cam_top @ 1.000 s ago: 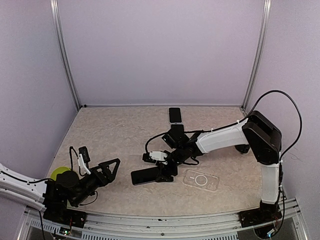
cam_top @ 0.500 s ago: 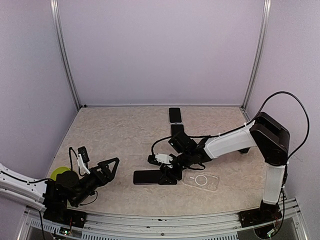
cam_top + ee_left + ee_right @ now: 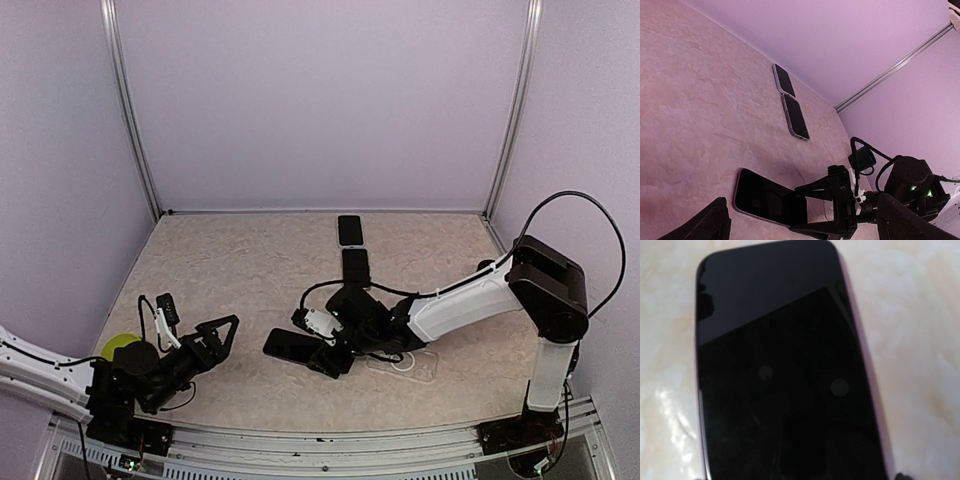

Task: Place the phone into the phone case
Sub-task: Move the phone to the center of the board, then pick up the phone at the center of the board.

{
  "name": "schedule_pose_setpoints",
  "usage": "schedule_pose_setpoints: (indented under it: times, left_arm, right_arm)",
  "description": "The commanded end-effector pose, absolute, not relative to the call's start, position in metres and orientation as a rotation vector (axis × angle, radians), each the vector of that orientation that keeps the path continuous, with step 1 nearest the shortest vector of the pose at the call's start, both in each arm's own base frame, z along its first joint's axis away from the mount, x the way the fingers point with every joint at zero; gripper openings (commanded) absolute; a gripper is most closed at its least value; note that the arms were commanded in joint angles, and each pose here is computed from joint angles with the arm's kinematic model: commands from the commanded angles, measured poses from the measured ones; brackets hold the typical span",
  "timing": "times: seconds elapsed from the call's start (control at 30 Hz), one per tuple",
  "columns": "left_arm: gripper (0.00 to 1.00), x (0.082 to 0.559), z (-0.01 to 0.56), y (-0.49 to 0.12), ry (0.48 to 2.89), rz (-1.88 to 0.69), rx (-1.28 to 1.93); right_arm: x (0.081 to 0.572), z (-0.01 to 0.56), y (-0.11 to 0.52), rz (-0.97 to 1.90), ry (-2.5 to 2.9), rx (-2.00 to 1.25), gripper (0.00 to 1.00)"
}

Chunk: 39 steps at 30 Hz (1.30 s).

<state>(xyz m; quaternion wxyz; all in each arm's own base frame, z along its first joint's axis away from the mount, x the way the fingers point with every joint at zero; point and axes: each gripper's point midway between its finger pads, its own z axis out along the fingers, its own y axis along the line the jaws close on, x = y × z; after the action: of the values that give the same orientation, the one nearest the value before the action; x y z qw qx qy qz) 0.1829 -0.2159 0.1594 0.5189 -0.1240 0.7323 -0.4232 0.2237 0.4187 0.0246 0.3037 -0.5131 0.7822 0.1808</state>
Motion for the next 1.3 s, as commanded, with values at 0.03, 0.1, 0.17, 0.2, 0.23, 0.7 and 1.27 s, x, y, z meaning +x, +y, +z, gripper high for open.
schedule_pose_setpoints:
  times: [0.03, 0.1, 0.17, 0.2, 0.23, 0.7, 1.27]
  left_arm:
    - [0.99, 0.185, 0.164, -0.219, 1.759, -1.001, -0.318]
    - [0.99, 0.186, 0.163, -0.218, 1.767, -0.987, -0.328]
    - [0.99, 0.188, 0.161, -0.219, 1.775, -0.981, -0.338]
    - [0.99, 0.189, 0.16, -0.219, 1.781, -0.979, -0.339]
    - [0.99, 0.19, 0.159, -0.219, 1.786, -0.978, -0.341]
    - [0.99, 0.209, 0.147, -0.226, 1.878, -0.987, -0.297]
    - [0.99, 0.217, 0.127, -0.256, 1.997, -1.032, -0.166]
  right_arm:
    - [0.227, 0.006, 0.391, 0.318, 2.165, -1.195, 0.5]
    - [0.228, 0.008, 0.392, 0.315, 2.151, -1.159, 0.5]
    - [0.229, 0.012, 0.393, 0.328, 2.133, -1.135, 0.5]
    - [0.228, 0.013, 0.394, 0.337, 2.123, -1.131, 0.5]
    - [0.227, 0.017, 0.395, 0.349, 2.11, -1.125, 0.5]
    - [0.218, 0.053, 0.396, 0.515, 1.964, -1.059, 0.49]
    - [0.207, 0.077, 0.407, 0.593, 1.857, -1.092, 0.48]
